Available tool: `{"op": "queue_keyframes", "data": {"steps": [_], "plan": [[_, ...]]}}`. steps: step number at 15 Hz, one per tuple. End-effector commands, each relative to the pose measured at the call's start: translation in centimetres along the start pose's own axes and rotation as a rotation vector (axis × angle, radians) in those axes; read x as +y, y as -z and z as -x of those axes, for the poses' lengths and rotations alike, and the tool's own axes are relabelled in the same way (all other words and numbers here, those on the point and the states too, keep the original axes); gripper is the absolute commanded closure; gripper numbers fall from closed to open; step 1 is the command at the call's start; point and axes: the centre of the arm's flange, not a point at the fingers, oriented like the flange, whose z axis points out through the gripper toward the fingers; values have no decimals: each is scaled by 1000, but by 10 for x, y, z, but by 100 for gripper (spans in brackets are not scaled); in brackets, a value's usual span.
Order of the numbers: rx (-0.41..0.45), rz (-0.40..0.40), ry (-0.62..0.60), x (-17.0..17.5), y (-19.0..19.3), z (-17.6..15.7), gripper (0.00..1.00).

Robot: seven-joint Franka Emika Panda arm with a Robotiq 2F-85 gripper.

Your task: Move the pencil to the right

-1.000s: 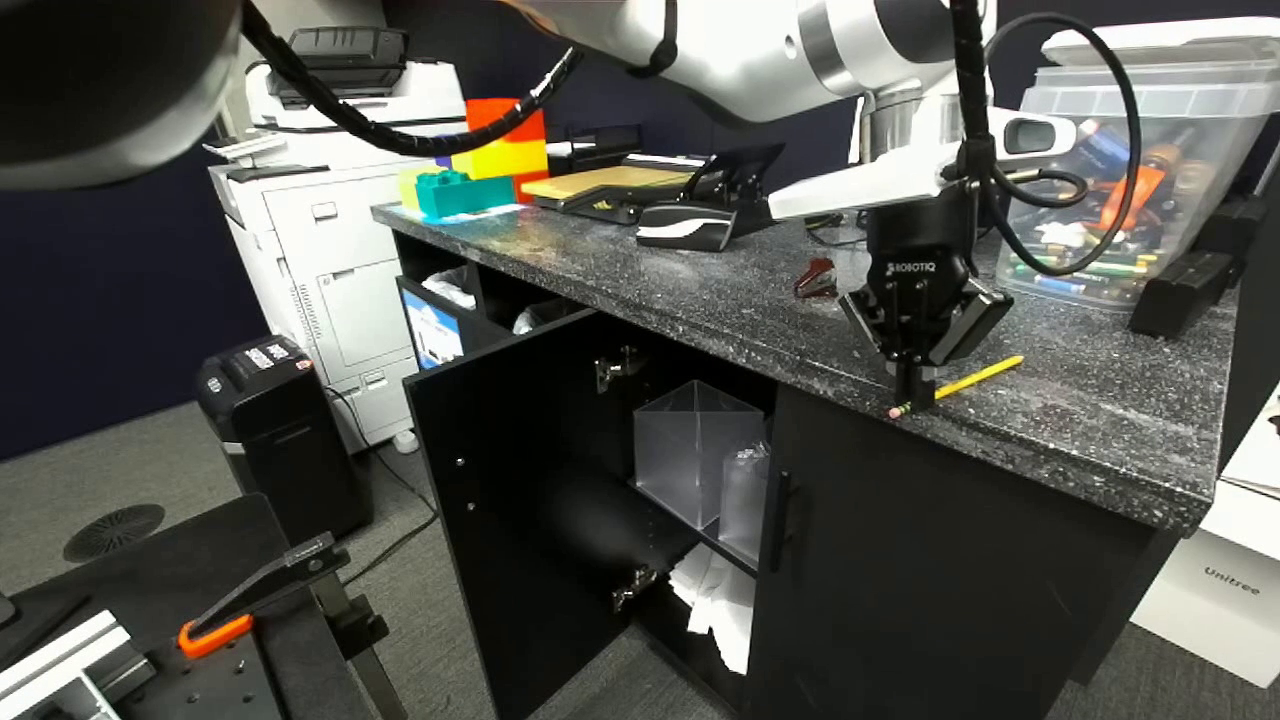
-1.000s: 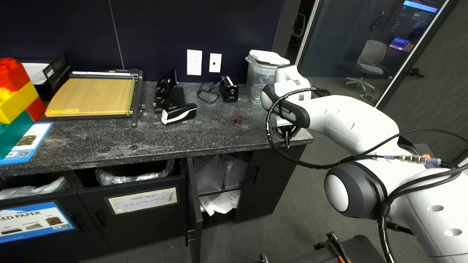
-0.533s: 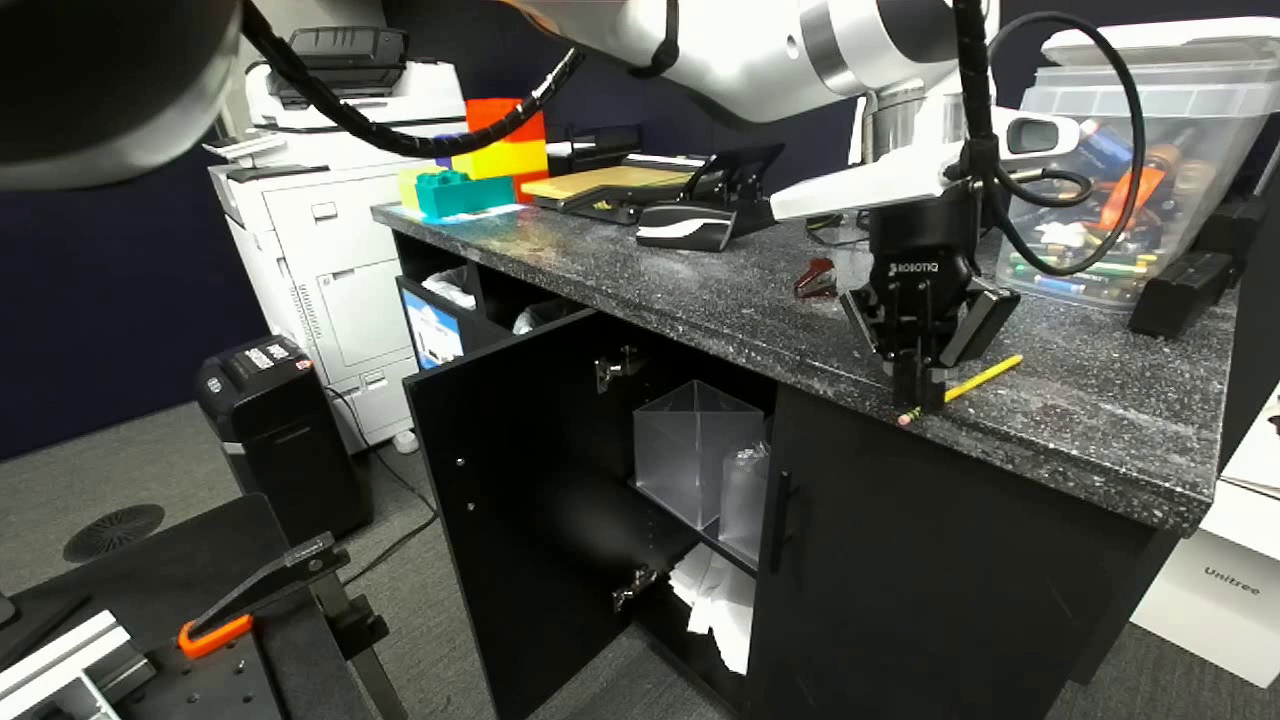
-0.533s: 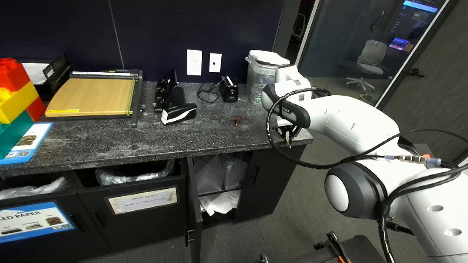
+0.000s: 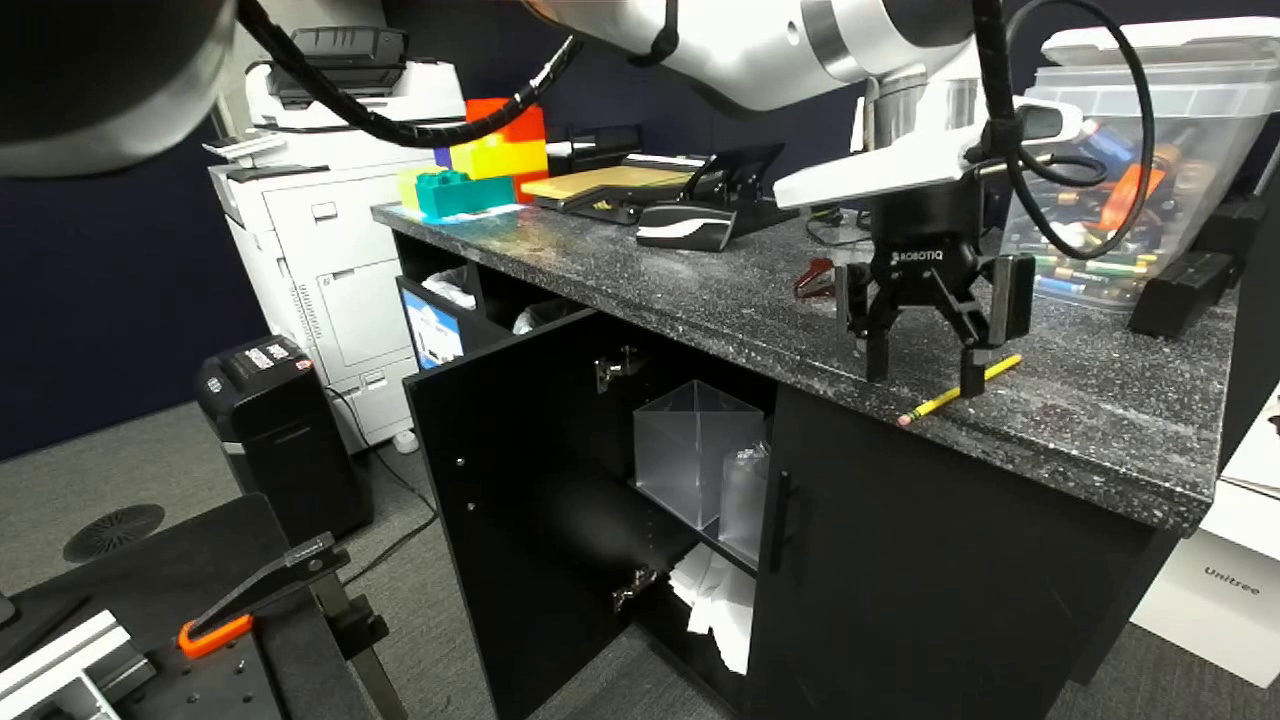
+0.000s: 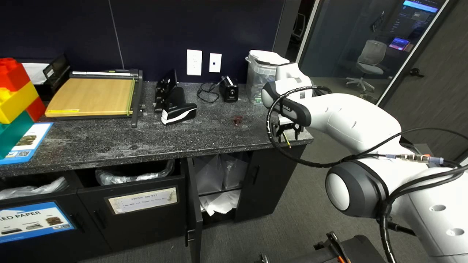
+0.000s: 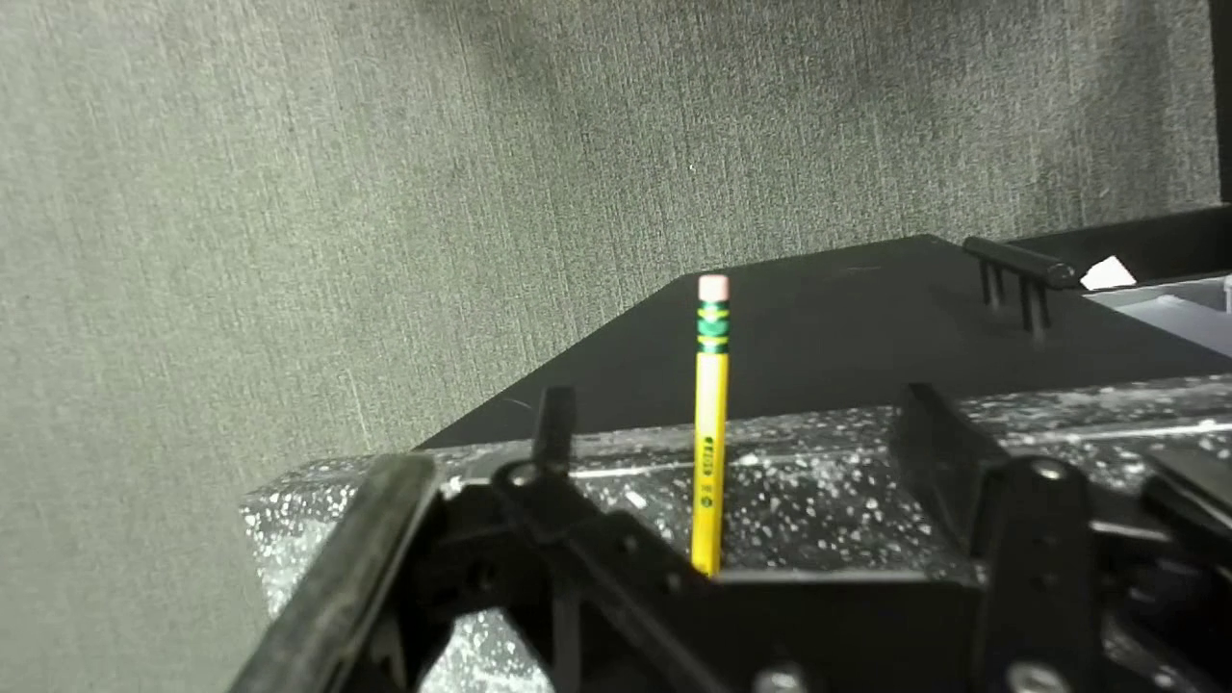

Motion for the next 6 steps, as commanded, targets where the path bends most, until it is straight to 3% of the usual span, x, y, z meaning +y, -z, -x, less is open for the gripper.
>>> {"op": "queue_keyframes", "data": {"steps": [1, 3, 4, 6], "plan": [[8, -61, 53, 18, 70, -38, 0], [-8, -118, 48, 34, 101, 0, 0], [24, -51, 32, 19, 61, 8, 0], [34, -58, 27, 26, 81, 12, 0]]}}
